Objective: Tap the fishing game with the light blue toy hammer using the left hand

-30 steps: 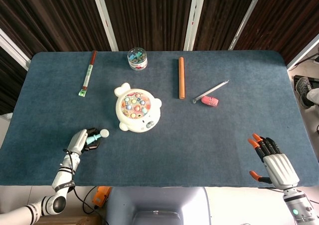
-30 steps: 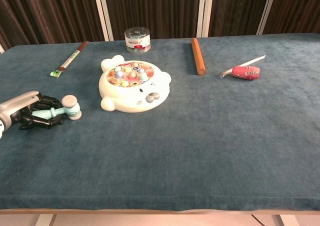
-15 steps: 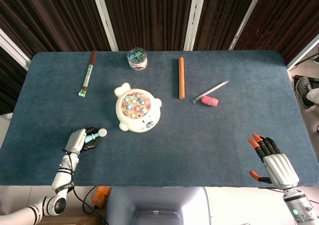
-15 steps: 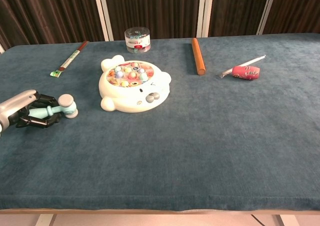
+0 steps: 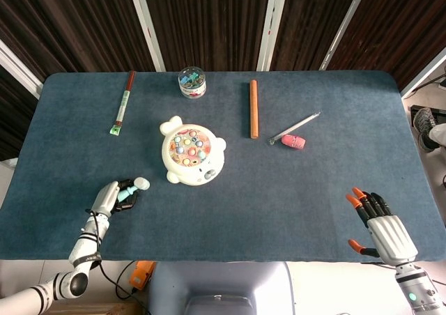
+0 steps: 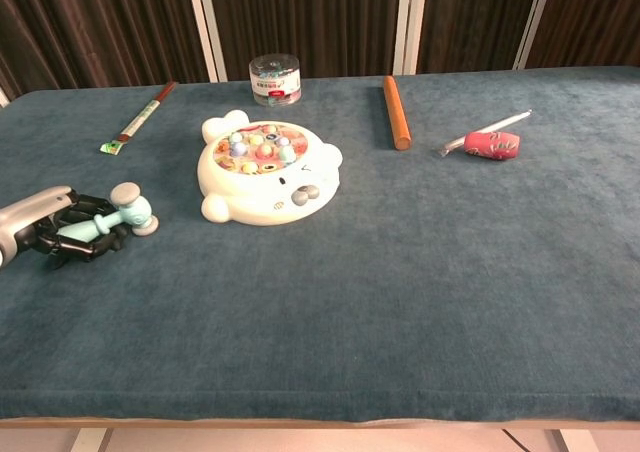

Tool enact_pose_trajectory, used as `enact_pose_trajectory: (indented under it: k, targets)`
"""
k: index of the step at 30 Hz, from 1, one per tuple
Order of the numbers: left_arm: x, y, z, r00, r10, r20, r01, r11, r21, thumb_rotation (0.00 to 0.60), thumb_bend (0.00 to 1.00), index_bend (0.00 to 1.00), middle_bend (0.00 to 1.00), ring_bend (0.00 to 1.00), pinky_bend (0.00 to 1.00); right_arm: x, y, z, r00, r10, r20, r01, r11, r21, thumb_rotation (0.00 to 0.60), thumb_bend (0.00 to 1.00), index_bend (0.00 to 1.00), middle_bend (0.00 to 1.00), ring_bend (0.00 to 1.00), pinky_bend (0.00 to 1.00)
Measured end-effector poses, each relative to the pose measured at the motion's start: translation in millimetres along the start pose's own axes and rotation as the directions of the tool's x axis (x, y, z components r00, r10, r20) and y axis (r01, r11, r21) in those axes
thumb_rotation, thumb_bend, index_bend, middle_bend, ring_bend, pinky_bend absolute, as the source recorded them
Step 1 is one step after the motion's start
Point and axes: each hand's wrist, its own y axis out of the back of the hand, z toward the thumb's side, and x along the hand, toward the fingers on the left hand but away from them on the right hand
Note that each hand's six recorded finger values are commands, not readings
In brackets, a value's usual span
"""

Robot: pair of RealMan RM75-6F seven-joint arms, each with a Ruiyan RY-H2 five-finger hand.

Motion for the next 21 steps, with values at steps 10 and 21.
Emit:
enact_pose_trajectory:
  k: [10, 21]
  targets:
    - [1.6, 6.4, 0.2, 0.996, 0.082, 0.047, -0.087, 0.989, 0.123, 0.502, 0.45, 0.44, 0.16, 0.04, 0.04, 0.6, 0.4, -0.2, 1.0, 0.001, 0.0, -0.001, 1.0, -0.001, 0.6, 0.36, 0.0, 0.0, 0.0, 0.0]
    - [-0.3, 5.5, -1.1, 0.99, 0.109, 0.094, -0.128, 0.963, 0.237, 0.493, 0.43, 0.44, 0.16, 0.04, 0.0, 1.4, 0.5, -0.2, 1.0, 0.004, 0.0, -0.004, 1.0, -0.002, 0.6, 0.36, 0.0, 0.0, 0.0, 0.0]
